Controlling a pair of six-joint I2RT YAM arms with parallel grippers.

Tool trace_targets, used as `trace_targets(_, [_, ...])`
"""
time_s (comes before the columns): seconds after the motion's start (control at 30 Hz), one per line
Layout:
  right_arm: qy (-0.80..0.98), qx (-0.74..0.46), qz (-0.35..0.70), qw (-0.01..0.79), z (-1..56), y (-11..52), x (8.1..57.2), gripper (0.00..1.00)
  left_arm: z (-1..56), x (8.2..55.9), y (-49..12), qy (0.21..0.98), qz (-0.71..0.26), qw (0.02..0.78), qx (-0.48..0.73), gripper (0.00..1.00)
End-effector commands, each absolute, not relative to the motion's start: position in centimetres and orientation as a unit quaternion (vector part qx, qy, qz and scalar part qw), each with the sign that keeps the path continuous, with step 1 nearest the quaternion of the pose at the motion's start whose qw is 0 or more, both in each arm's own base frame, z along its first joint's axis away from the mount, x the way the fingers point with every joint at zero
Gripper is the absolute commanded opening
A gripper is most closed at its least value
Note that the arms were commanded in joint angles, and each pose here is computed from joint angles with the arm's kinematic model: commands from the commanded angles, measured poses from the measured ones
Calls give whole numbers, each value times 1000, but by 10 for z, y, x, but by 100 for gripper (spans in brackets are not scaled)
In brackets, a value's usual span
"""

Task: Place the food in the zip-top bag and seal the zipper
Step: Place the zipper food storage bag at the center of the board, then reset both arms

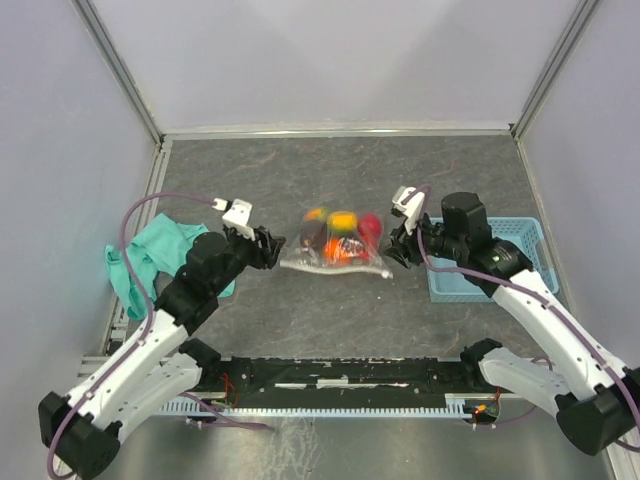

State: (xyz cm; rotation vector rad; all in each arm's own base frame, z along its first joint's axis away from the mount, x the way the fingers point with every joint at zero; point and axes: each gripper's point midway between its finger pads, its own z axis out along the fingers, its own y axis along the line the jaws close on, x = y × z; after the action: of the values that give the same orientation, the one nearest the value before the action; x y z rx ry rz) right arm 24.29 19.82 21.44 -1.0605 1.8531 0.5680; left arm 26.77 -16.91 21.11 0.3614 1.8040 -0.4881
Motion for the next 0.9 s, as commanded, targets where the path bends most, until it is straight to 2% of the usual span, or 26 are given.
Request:
trace_targets(0.0, [756, -360, 237, 493, 247, 192, 243, 57, 230, 258, -133, 776, -183, 600, 58, 67])
trace_targets(0.03, [760, -345, 229, 502, 252, 188, 244, 60, 235, 257, -125, 773, -175, 608, 34, 69])
trace_targets(0.17, [780, -278, 171, 535, 262, 159, 252, 69, 257, 250, -90, 751, -159, 637, -74, 88])
trace_targets(0.27, [792, -211, 107, 563, 267, 125, 257, 75, 276, 240, -65, 726, -144, 661, -127, 92])
trace_targets(0.33, [790, -118, 32, 600, 273, 82, 259, 82, 287, 230, -43, 708, -122, 678, -157, 93])
trace_targets(0.37, [786, -93, 14, 610, 273, 70, 258, 85, 289, 227, -36, 704, -110, 683, -161, 99])
trace_targets(0.4, [781, -68, -2, 621, 273, 59, 256, 97, 290, 225, -32, 702, -101, 687, -157, 100])
trace_targets(0.43, [774, -45, -13, 632, 273, 50, 253, 100, 290, 222, -29, 701, -93, 691, -153, 100])
trace_targets(0.87, [752, 131, -85, 640, 242, -17, 219, 99, 282, 209, -9, 666, -88, 719, -181, 100])
